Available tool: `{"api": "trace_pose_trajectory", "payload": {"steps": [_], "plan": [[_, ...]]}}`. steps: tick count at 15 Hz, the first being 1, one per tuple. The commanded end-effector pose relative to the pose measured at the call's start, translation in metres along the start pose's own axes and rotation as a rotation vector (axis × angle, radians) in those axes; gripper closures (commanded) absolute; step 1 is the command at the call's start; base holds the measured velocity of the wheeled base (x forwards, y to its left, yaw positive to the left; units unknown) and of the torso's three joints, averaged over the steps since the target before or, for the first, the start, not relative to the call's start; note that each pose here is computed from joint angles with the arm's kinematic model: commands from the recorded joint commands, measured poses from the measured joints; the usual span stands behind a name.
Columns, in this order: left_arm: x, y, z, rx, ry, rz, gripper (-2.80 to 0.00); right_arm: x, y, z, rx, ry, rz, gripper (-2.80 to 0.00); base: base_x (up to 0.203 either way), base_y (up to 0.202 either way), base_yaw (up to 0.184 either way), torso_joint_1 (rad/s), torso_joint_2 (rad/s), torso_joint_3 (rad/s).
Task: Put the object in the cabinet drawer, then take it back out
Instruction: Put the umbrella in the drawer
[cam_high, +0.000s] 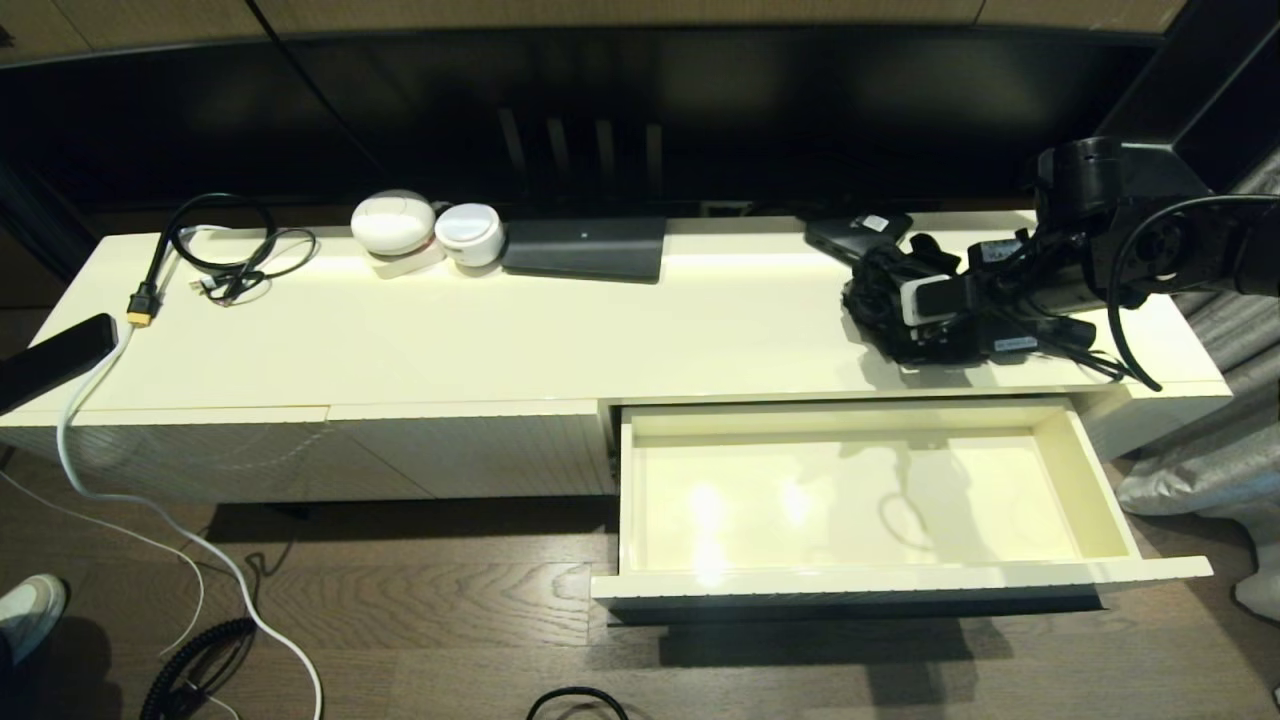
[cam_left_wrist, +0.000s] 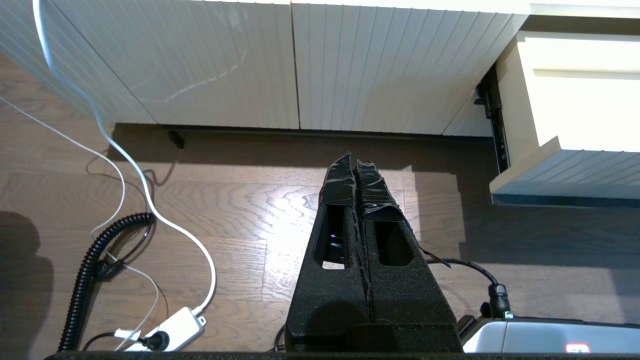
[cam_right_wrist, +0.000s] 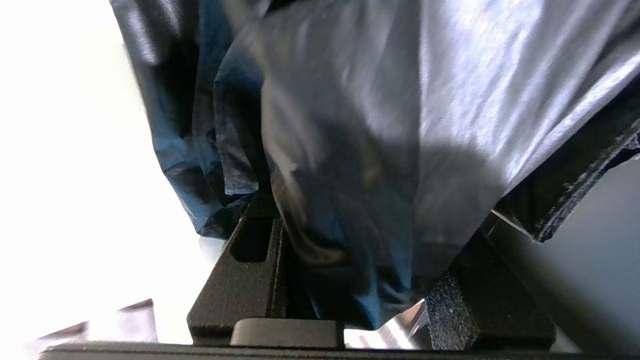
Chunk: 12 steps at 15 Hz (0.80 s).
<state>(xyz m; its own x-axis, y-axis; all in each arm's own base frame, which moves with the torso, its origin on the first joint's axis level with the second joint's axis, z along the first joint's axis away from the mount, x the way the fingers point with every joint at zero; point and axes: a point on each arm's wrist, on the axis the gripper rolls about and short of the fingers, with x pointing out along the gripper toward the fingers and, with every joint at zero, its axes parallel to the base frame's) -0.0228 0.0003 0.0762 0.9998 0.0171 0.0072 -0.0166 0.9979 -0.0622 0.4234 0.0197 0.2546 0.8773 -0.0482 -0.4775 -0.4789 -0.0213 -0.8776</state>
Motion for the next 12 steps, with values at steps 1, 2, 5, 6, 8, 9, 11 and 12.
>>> {"api": "trace_pose_trajectory", "payload": {"steps": [1,2,5,6,8,9,11,12], "plan": [[0.000,0.000,0.000,-0.001,-0.001,0.001,0.00,-0.015,-0.005,0.002,0.012,0.012,-0.009,0.00,0.000,0.000,0.000,0.000,0.00,0.000],[0.000,0.000,0.000,-0.001,-0.001,0.001,0.00,-0.024,-0.008,0.004,0.021,0.016,-0.011,0.00,0.000,0.000,0.000,0.000,0.00,0.000],[0.000,0.000,0.000,-0.001,-0.001,0.001,0.00,-0.059,-0.011,0.013,0.064,-0.002,-0.018,0.00,0.000,0.000,0.000,0.000,0.00,0.000],[0.000,0.000,0.000,-0.001,-0.001,0.001,0.00,-0.073,-0.008,0.019,0.077,-0.020,-0.014,0.00,0.000,0.000,0.000,0.000,0.00,0.000],[0.000,0.000,0.000,-0.001,-0.001,0.001,0.00,-0.098,0.002,0.029,0.085,-0.057,0.002,0.00,0.000,0.000,0.000,0.000,0.00,0.000],[0.000,0.000,0.000,-0.001,-0.001,0.001,0.00,-0.110,0.007,0.033,0.088,-0.075,0.013,0.00,0.000,0.000,0.000,0.000,0.00,0.000],[0.000,0.000,0.000,-0.001,0.000,0.001,0.00,-0.130,0.016,0.041,0.098,-0.110,0.019,0.00,0.000,0.000,0.000,0.000,0.00,0.000],[0.000,0.000,0.000,-0.001,-0.001,0.001,0.00,-0.140,0.019,0.044,0.109,-0.128,0.017,0.00,0.000,0.000,0.000,0.000,0.00,0.000]]}}
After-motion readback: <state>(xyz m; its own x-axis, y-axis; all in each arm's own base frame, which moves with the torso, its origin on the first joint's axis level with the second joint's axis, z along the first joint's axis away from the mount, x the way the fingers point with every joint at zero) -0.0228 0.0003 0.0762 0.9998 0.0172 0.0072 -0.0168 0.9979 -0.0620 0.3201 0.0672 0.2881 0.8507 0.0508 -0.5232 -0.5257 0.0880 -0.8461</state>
